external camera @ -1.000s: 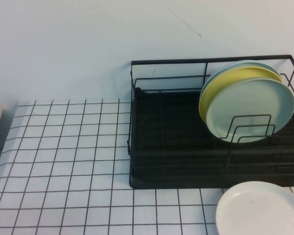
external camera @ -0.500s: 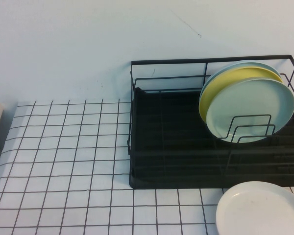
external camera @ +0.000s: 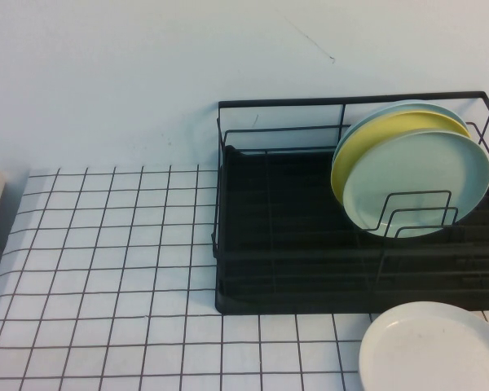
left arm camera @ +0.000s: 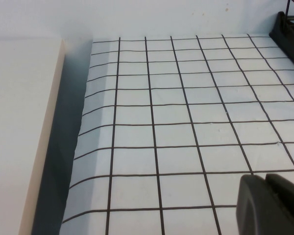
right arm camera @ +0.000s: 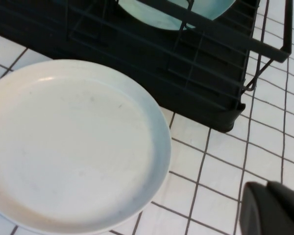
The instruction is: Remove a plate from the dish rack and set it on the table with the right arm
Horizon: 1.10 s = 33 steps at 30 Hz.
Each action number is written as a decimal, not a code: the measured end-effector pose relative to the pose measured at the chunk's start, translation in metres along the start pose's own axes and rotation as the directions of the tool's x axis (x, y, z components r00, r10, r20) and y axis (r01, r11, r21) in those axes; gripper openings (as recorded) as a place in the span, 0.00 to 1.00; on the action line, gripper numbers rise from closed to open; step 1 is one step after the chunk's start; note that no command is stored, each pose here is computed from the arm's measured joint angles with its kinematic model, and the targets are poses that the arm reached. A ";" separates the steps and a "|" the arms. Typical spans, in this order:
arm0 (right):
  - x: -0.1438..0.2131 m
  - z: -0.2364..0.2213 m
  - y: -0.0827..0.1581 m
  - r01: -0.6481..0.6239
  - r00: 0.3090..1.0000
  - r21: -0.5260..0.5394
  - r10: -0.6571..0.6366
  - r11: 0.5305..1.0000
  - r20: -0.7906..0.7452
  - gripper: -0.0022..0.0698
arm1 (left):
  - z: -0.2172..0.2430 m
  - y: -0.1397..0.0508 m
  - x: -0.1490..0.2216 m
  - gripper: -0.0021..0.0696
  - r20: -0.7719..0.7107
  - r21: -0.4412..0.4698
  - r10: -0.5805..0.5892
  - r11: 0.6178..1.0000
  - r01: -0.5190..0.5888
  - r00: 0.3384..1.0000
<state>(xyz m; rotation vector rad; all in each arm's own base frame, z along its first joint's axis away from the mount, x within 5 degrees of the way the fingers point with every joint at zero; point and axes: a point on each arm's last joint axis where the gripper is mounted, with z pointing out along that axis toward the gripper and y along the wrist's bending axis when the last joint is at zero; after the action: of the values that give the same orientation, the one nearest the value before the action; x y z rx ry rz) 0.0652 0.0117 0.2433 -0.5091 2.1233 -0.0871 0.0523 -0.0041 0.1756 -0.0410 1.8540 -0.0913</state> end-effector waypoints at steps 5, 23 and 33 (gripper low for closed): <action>0.007 0.005 0.002 -0.005 1.000 0.004 0.005 1.000 0.002 0.03 | 0.000 0.000 0.000 0.02 0.000 0.000 0.000 1.000 0.000 1.000; 0.061 0.025 0.013 -0.037 0.969 0.197 -0.014 0.980 0.248 0.03 | 0.000 0.000 0.000 0.02 0.000 0.000 0.000 1.000 0.000 1.000; 0.069 0.030 0.014 -0.219 0.953 0.159 0.176 0.963 0.247 0.03 | 0.000 0.000 0.000 0.02 0.000 0.000 0.000 1.000 0.000 1.000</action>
<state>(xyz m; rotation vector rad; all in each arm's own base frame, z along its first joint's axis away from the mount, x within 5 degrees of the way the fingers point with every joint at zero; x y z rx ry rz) 0.0513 0.0013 0.1691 -0.1830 1.9033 -0.1041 0.0523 -0.0041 0.1756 -0.0410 1.8540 -0.0913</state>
